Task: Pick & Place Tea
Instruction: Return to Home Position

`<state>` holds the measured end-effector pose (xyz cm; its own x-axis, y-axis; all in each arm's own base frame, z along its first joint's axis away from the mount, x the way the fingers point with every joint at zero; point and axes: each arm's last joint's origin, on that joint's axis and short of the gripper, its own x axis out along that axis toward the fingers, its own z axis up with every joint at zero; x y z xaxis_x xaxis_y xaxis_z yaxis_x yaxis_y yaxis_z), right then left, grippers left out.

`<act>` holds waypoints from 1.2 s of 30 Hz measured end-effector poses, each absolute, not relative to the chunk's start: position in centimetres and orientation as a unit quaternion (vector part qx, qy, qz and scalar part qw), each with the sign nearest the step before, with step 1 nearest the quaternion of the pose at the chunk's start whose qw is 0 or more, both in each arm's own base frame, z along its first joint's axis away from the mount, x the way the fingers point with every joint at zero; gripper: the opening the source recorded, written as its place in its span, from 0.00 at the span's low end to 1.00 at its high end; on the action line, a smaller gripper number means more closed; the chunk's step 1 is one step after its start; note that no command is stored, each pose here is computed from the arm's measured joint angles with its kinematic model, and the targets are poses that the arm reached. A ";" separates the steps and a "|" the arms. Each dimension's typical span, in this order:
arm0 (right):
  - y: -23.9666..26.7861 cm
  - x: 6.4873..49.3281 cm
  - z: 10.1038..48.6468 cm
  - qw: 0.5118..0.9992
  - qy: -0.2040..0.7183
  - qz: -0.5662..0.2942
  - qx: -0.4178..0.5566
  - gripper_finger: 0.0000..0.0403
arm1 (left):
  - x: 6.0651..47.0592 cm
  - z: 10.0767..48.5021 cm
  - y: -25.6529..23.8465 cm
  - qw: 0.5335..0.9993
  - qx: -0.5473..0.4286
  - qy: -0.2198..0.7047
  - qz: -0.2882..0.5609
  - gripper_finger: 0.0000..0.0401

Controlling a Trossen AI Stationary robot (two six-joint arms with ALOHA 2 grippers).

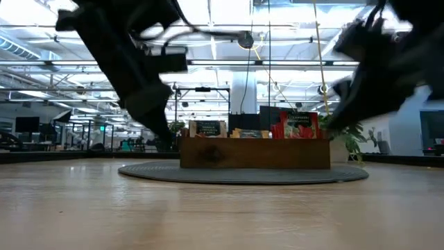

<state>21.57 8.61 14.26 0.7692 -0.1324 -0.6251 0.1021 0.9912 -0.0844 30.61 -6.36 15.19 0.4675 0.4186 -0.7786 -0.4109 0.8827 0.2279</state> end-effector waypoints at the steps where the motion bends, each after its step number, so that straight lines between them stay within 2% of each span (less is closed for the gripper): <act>1: 8.8 21.3 15.1 0.945 0.323 -0.032 -0.035 0.00 | 30.3 15.8 -6.8 0.859 0.015 0.456 0.233 0.02; 4: 8.7 20.1 17.8 0.960 0.271 0.031 -0.062 0.00 | 29.4 17.9 -8.0 0.870 0.075 0.443 0.203 0.01; 8: 6.6 18.0 20.2 0.976 0.199 0.045 -0.071 0.00 | 28.0 20.4 -8.2 0.875 0.133 0.427 0.185 0.02; 12: 4.8 15.1 20.4 0.986 0.130 0.098 -0.028 0.00 | 26.3 23.3 -7.9 0.893 0.163 0.378 0.182 0.01; 18: 3.3 11.8 19.1 0.993 0.066 0.095 0.013 0.00 | 22.4 26.4 -8.5 0.951 0.184 0.239 0.071 0.01; 21: 2.9 10.9 19.3 0.995 0.039 0.090 0.022 0.00 | 20.1 26.1 -7.8 0.968 0.180 0.169 0.034 0.01; 26: 2.5 9.9 19.3 0.995 0.029 0.090 0.033 0.00 | 17.1 24.8 -6.1 0.985 0.140 0.092 0.035 0.01; 36: 2.2 9.0 19.5 0.997 0.013 0.066 0.038 0.00 | 12.1 20.7 -4.9 0.991 0.126 0.036 -0.012 0.01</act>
